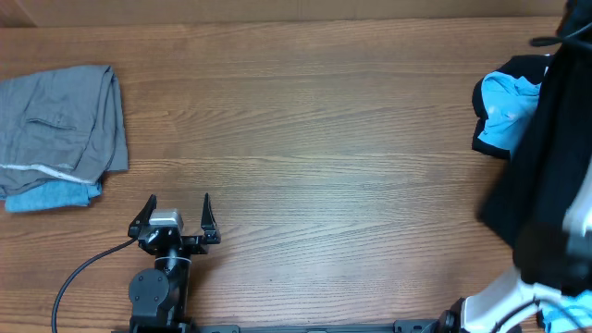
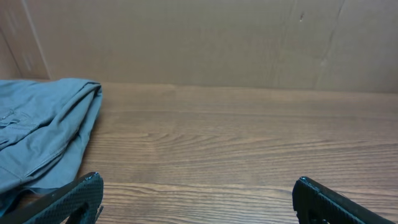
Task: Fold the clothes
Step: 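Lift the black shorts with the right gripper and drag them to table center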
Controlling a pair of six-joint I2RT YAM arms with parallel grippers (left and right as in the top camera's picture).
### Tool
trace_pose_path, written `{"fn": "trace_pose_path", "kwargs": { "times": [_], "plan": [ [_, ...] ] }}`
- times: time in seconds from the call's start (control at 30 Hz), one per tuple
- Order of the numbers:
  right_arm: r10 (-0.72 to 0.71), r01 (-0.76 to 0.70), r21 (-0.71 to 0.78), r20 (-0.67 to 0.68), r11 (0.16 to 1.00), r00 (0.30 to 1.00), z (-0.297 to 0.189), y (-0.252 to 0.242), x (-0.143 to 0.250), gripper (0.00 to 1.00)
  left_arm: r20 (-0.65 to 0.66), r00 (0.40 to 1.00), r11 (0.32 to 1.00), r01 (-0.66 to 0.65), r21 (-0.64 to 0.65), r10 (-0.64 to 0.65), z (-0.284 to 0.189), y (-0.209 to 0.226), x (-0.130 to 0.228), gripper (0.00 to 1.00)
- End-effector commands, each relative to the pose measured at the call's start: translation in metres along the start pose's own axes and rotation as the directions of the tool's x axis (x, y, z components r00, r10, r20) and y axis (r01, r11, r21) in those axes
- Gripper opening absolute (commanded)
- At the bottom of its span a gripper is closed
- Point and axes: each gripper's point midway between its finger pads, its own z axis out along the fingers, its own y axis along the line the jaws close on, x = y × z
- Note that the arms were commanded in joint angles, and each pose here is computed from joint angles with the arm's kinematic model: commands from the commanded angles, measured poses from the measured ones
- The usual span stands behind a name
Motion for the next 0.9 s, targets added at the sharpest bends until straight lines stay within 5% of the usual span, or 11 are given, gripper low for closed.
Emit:
{"fn": "trace_pose_path", "kwargs": {
  "times": [0.0,0.23,0.43,0.67,0.87],
  "plan": [
    [-0.055,0.107,-0.264,0.195,0.959,0.979,-0.102,0.092,-0.028,0.04,0.008,1.0,1.0,-0.027,0.016,0.026,0.0,-0.003,-0.001,1.0],
    [-0.282,0.344,-0.623,0.2,0.703,0.938,-0.161,0.291,0.057,0.04,0.008,1.0,1.0,-0.027,0.016,0.026,0.0,-0.003,-0.001,1.0],
    [-0.493,0.423,-0.741,0.143,0.521,0.858,-0.17,0.393,0.163,0.04,0.008,1.0,1.0,-0.027,0.016,0.026,0.0,-0.003,-0.001,1.0],
    [-0.579,0.431,-0.754,0.082,0.496,0.811,-0.181,0.387,0.197,0.04,0.008,1.0,1.0,-0.027,0.016,0.026,0.0,-0.003,-0.001,1.0],
    [-0.533,0.427,-0.75,0.119,0.505,0.838,-0.213,0.356,0.169,0.04,0.008,1.0,1.0,-0.027,0.016,0.026,0.0,-0.003,-0.001,1.0]
  ]
}}
